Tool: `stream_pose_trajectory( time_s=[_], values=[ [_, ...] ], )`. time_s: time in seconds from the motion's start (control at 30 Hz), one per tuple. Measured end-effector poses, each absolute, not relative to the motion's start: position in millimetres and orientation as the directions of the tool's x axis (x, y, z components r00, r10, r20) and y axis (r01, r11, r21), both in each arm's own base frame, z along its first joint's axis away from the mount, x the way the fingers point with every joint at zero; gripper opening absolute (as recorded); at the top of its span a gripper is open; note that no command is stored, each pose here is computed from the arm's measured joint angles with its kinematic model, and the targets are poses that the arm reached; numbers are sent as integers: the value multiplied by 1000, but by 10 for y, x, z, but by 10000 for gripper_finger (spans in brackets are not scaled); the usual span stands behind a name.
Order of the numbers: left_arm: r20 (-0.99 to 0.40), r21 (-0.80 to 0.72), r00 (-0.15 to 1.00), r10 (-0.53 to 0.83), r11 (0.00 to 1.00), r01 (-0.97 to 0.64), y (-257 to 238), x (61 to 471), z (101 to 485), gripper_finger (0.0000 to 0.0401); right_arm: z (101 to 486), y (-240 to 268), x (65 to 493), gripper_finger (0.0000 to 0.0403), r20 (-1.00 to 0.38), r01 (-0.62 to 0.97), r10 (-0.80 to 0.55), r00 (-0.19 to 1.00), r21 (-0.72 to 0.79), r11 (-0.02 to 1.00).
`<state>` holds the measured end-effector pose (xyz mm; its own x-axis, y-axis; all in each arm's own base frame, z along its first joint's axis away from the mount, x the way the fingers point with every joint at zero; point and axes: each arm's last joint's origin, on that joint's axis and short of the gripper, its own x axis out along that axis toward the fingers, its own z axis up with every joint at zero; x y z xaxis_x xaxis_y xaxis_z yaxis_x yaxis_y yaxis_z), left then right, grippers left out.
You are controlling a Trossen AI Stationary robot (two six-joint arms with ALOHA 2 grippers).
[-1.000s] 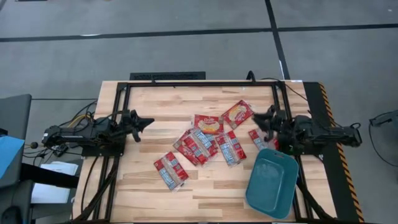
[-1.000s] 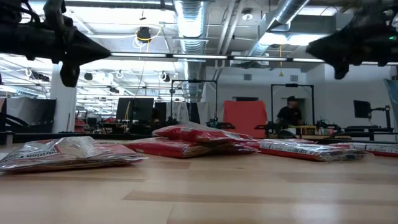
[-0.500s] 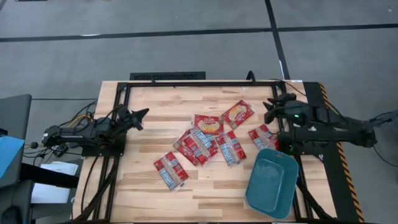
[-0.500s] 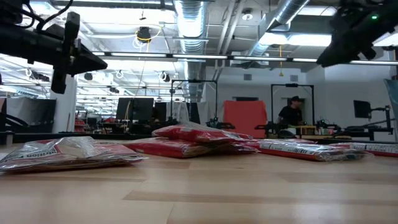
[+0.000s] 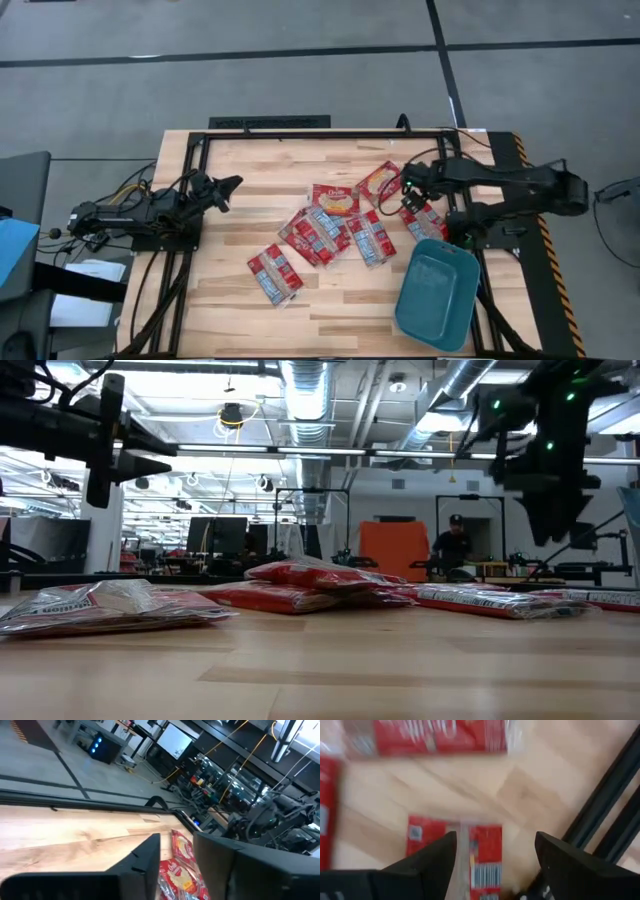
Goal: Sort popcorn bags into baskets
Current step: Put the popcorn bag into the blue bin
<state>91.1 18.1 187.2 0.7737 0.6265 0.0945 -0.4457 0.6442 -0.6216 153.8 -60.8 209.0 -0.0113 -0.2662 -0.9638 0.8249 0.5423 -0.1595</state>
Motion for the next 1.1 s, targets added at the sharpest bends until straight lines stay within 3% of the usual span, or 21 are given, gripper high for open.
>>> stream_pose_trajectory(
  time_s=[0.3, 0.83, 0.97, 1.1],
  values=[
    [18, -619, 778, 627, 618, -484, 182, 917, 1783, 181, 1879, -599, 1531, 295, -994, 872, -95, -51, -90, 481],
    [-26, -608, 778, 627, 608, -511, 182, 917, 1732, 187, 1387, -347, 1402, 289, -998, 847, -45, -51, -67, 527],
    [-31, -605, 778, 628, 608, -514, 182, 917, 1727, 187, 1380, -345, 1398, 251, -998, 872, -42, -50, -64, 484],
    [-31, -605, 778, 627, 608, -514, 181, 917, 1726, 187, 1377, -349, 1428, 161, -999, 895, -45, -18, -36, 445]
  ],
)
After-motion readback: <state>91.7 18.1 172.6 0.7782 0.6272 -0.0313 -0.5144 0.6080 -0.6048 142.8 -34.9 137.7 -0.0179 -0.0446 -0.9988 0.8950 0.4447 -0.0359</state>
